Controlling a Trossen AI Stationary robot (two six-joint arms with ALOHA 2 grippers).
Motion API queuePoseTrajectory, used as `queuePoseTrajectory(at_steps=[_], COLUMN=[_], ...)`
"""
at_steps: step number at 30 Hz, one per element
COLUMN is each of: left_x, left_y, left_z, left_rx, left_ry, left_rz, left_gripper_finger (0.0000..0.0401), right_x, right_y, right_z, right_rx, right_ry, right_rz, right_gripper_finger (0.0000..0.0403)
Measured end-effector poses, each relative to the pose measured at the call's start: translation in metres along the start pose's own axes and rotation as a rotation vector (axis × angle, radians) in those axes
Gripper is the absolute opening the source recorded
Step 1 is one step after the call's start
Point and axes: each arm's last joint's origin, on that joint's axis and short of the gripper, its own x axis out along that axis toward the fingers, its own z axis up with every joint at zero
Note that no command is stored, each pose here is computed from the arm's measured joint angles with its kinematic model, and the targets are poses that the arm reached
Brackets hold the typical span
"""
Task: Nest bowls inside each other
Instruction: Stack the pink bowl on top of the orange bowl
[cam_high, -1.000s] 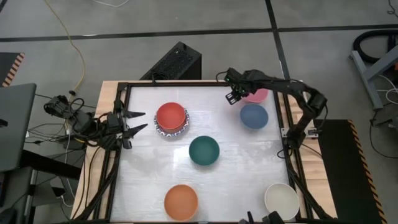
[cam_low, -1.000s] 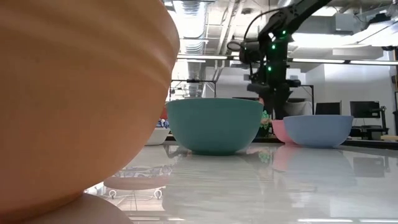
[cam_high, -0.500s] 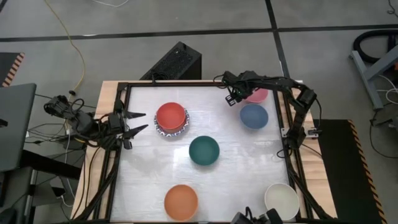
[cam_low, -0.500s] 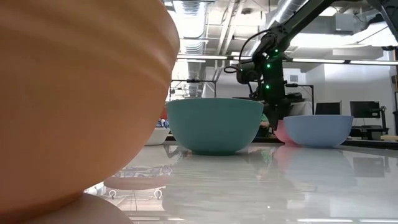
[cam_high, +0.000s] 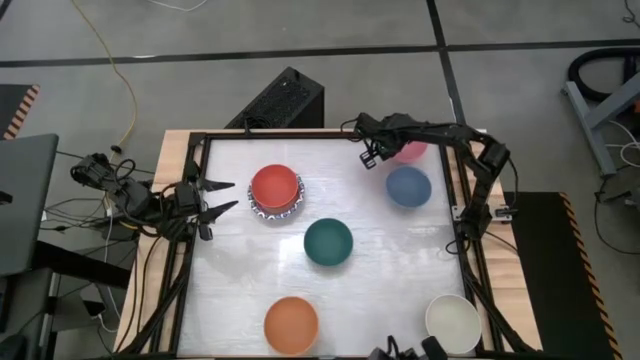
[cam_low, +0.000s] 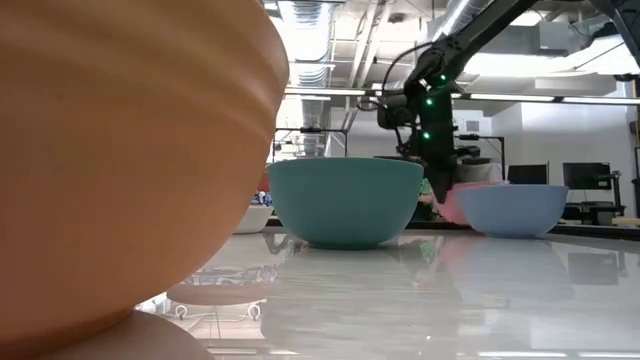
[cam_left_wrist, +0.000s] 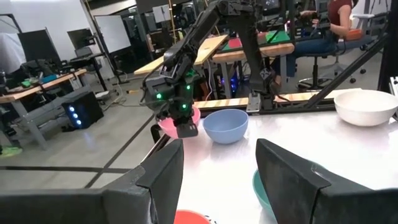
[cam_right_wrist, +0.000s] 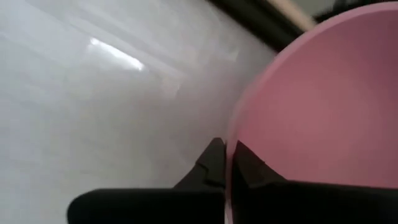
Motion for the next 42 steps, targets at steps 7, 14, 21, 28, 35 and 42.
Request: queuePoseTrajectory(at_steps=[7, 14, 21, 28, 35, 42], left_x=[0.000, 0.000, 0.000, 0.000, 0.000, 0.000], left_y=[0.000, -0.001, -0.001, -0.001, 0.000, 0.000], left_z=[-0.001, -0.004, -0.004, -0.003, -0.001, 0.001], left_rx=[0.023, 0.072, 0.092, 0.082, 0.062, 0.048], left_ry=[0.012, 0.033, 0.032, 0.023, 0.007, -0.008], left_rz=[-0.002, -0.007, -0.008, -0.006, -0.002, 0.006], left_gripper_finger=[0.0191, 0.0191, 0.0191, 0.0191, 0.0191, 0.0191], right_x=[-0.048, -0.113, -0.148, -0.166, -0.167, -0.141], right_y=[0.033, 0.076, 0.121, 0.148, 0.158, 0.186], right_z=[0.020, 0.027, 0.003, -0.013, -0.010, -0.005], right_rx=[-0.127, -0.377, -0.864, -1.168, -1.155, -1.193], right_ry=[-0.215, -0.496, -0.724, -0.906, -0.981, -0.969], right_rz=[0.101, 0.212, 0.255, 0.294, 0.375, 0.407], right_gripper_finger=[0.0008, 0.0008, 0.0007, 0.0007, 0.0007, 0.0007])
